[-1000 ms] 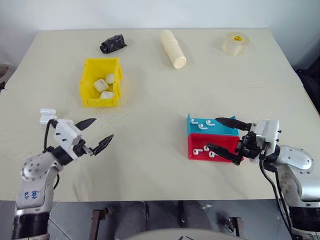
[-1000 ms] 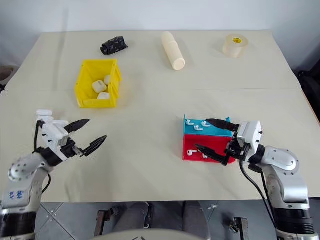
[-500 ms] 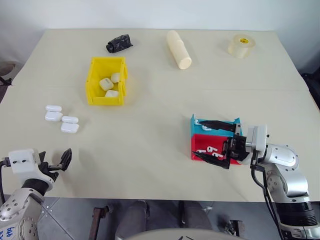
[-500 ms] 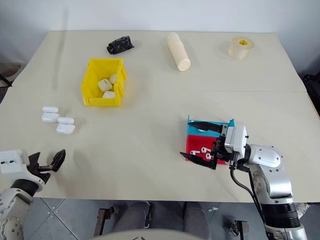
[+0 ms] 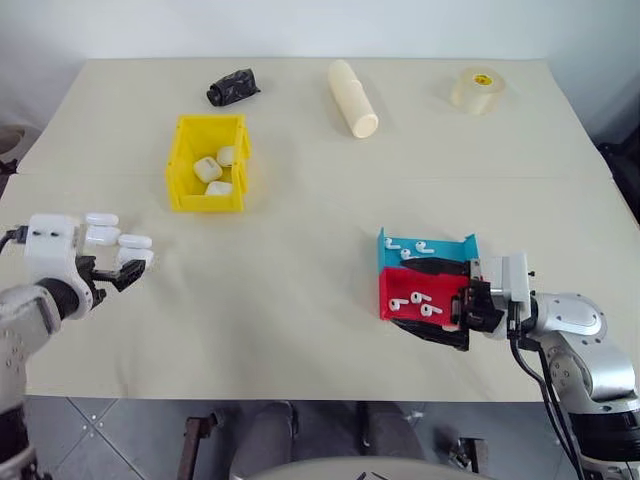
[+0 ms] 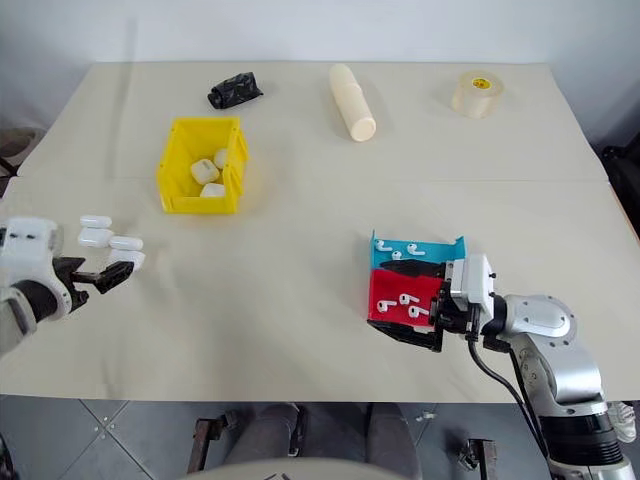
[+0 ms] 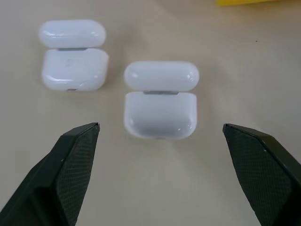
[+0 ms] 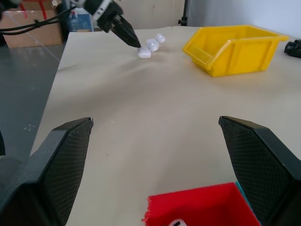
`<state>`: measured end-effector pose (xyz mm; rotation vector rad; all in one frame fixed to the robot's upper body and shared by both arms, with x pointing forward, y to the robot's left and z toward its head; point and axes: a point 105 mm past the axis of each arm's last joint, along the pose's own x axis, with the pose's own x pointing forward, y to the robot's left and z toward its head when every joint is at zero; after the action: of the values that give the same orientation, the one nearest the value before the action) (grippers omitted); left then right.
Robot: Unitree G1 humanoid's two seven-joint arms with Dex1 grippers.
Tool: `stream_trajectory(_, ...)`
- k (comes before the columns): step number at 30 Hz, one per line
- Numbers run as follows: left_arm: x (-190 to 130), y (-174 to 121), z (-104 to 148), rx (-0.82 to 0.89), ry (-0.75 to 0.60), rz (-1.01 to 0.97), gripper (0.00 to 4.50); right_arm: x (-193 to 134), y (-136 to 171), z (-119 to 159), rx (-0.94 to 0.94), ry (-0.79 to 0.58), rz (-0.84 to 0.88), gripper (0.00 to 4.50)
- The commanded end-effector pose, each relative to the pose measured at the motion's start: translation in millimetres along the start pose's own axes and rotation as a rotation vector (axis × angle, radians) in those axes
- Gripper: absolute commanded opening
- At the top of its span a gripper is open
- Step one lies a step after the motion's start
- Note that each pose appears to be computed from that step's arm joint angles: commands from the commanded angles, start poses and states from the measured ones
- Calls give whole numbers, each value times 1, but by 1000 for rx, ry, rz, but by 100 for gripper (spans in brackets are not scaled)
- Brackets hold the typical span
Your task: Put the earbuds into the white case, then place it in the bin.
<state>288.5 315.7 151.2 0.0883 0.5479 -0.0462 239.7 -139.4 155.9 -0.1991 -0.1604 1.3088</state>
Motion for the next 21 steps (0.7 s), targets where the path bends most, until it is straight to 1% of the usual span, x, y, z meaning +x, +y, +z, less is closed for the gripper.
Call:
stream_trajectory(1,4,-2,6,25,102,-65,447,6,7,13,-27,-34,24,450)
stream_trajectory(4,10,7,5,57,192,-34,447,7,9,13,-25,-36,24,450)
stream_trajectory(10,18,18,10,46,274,5,447,9,11,15,-29,-41,16,450)
stream_trajectory(16,28,15,11,36,312,-23,447,11,15,16,-30,-45,0,450)
stream_trajectory(21,30,14,7,79,348,-42,447,11,14,18,-35,-47,-13,450)
